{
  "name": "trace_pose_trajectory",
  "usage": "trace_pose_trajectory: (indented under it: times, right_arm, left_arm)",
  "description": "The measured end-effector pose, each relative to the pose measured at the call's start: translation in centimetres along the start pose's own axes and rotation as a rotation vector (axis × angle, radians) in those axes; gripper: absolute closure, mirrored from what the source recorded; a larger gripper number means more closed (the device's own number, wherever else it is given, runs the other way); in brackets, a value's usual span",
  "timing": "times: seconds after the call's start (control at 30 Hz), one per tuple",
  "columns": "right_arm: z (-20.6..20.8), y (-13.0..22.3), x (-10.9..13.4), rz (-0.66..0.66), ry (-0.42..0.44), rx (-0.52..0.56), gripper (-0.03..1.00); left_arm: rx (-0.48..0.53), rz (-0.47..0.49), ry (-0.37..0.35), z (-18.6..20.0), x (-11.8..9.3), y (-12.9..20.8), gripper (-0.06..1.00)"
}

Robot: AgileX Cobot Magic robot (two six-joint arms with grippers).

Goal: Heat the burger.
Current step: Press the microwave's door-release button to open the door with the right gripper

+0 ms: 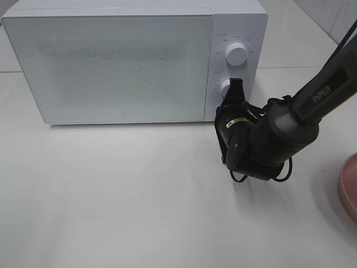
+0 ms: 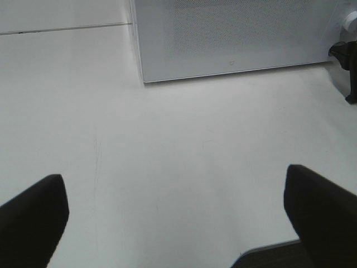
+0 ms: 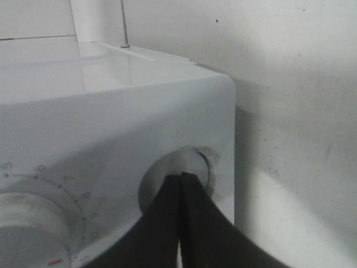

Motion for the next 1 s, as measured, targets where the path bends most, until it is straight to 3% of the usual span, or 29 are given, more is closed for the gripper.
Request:
trace_pose_trajectory:
  times: [0.37,1.0]
  right_arm:
    - [-1.0,0.1,0.5,-0.086,-0.001,-0.064,0.96]
    - [-1.0,0.4,0.7,-0.074,0.029,-0.064,0.96]
  left_arm:
    - [0.0,0.0,0.0,0.0,0.0,0.0,-0.03]
    - [0.0,0.0,0.0,0.0,0.0,0.0,-0.03]
Point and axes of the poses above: a point on each arm's last joint axis where the gripper is mounted, z pointing back along that axis away from the gripper, x along the wrist's bending axis when the last joint is at zero, y = z × x, the point moved 5 cm from there along -z, pointing out along that axis toward the gripper, and after that the axes turned 15 degrees about z, right-handed, at the moved point
